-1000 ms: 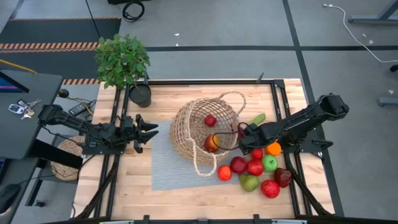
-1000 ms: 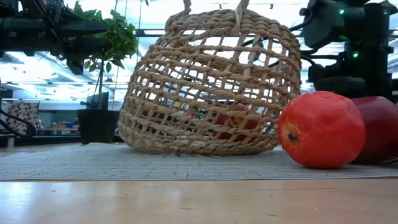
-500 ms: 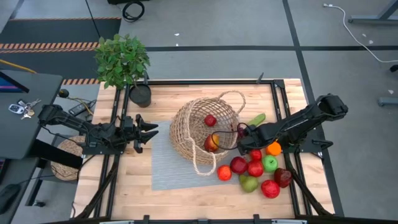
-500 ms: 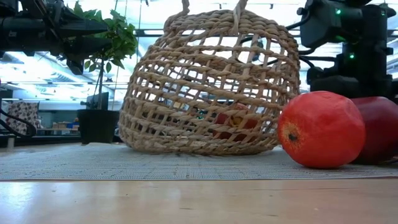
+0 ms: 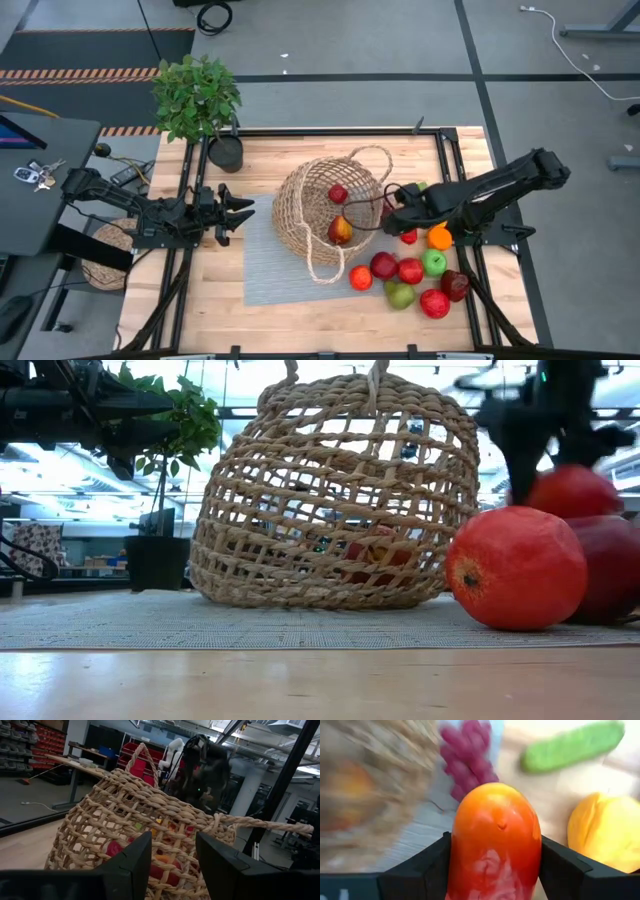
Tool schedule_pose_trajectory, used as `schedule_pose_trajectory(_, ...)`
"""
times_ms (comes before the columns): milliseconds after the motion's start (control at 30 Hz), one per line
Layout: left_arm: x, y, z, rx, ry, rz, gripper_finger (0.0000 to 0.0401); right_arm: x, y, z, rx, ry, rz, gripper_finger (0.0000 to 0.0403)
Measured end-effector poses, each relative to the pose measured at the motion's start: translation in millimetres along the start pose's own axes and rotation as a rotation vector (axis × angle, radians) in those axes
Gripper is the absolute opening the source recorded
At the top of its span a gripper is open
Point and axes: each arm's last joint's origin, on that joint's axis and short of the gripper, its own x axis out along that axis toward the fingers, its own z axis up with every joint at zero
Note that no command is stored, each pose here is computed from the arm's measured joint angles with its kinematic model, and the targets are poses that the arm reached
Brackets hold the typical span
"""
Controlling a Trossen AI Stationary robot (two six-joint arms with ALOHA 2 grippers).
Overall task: Build produce basket
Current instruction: Put the red mango into the brown basket
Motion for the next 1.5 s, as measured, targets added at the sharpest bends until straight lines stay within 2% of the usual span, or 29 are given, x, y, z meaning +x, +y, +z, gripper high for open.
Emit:
schedule_pose_trajectory(100,0,0,0,0.0,0.0,0.0,0.016,-29,7,8,-0.005,-0.088,0.061,0.0253)
schedule_pose_trajectory(367,0,0,0,0.0,-0.001,0.0,0.016,-95,32,18,-0.071,-0.433,0.35,0.0253)
schedule_pose_trajectory(600,0,0,0,0.0,-0.001,0.0,0.016,-139,69,14,-0.22,-0.763,0.667,0.0254)
schedule_pose_trajectory(767,0,0,0,0.001,0.0,0.0,0.016,-160,84,12,-0.252,-0.907,0.795,0.0254)
schedule_pose_trajectory(933,0,0,0,0.0,-0.001,0.0,0.016,-168,89,10,-0.3,-0.943,0.862,0.0255)
schedule_pose_trajectory(1267,0,0,0,0.0,-0.001,0.0,0.016,-165,94,7,-0.343,-0.952,0.846,0.0255)
schedule_pose_trajectory(1400,0,0,0,0.0,-0.001,0.0,0.016,-164,94,7,-0.427,-0.992,0.805,0.0255)
schedule_pose_trajectory(1500,0,0,0,0.0,0.0,0.0,0.016,-164,94,6,-0.57,-1.038,0.754,0.0255)
